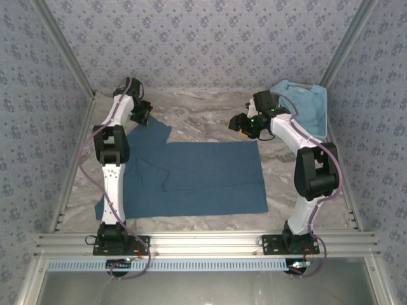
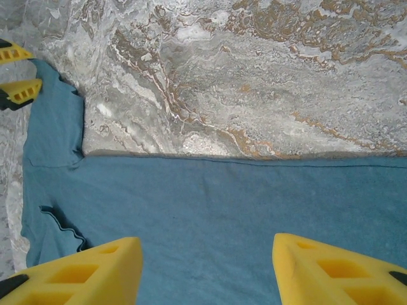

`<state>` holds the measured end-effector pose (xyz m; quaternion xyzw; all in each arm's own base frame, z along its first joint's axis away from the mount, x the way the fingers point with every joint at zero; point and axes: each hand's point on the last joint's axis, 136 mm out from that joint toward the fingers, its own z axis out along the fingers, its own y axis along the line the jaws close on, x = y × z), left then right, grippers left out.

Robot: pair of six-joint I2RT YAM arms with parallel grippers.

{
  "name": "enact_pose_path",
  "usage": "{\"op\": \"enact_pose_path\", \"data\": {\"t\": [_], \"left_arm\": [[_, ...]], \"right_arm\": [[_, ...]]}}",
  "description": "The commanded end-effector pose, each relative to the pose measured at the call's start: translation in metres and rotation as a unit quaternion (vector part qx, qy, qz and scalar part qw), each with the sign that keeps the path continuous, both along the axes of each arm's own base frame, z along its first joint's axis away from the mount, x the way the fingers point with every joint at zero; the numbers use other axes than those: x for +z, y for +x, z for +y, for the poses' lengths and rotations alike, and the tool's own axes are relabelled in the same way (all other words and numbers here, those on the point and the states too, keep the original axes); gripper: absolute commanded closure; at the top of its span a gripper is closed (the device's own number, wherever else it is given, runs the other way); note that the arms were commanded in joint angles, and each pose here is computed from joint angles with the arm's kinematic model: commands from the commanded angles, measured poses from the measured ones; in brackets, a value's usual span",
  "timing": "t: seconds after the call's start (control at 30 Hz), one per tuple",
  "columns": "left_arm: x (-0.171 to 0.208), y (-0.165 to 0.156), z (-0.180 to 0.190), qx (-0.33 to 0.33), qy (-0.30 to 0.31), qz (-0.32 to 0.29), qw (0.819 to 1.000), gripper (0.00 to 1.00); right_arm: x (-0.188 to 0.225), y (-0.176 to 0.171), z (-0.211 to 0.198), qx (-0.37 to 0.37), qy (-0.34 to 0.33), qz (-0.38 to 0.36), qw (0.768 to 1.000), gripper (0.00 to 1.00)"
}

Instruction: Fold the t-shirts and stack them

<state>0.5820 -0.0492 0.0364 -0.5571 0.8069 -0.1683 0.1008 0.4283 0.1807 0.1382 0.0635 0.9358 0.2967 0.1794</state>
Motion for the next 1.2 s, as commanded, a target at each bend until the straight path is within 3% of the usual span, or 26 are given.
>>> {"op": "enact_pose_path", "data": {"t": [0.0, 0.27, 0.57, 0.83, 1.0, 1.17], "left_arm": [[-0.015, -0.009, -0.005, 0.032, -0.014, 0.037, 0.999, 0.59], [-0.026, -0.013, -0.001, 0.050, -0.008, 0.056, 0.997, 0.63], [-0.009, -0.012, 0.003, 0.048, -0.005, 0.051, 0.998, 0.99], [0.037, -0.011, 0.001, 0.029, -0.003, 0.014, 0.999, 1.00], [0.051, -0.013, -0.004, 0.012, -0.012, 0.003, 1.000, 1.00], [0.057, -0.018, -0.009, -0.013, -0.019, 0.004, 1.000, 1.00]], "right_arm": [[0.013, -0.007, -0.001, 0.001, 0.012, -0.007, 1.000, 0.42], [0.012, -0.015, -0.005, 0.004, 0.006, -0.005, 1.000, 0.43], [-0.004, -0.013, -0.024, -0.020, -0.022, 0.008, 1.000, 0.45], [-0.050, 0.006, -0.079, -0.113, -0.142, 0.068, 0.981, 0.53], [-0.077, 0.008, -0.098, -0.138, -0.215, 0.112, 0.960, 0.54], [-0.090, 0.014, -0.108, -0.142, -0.246, 0.121, 0.951, 0.54]]}}
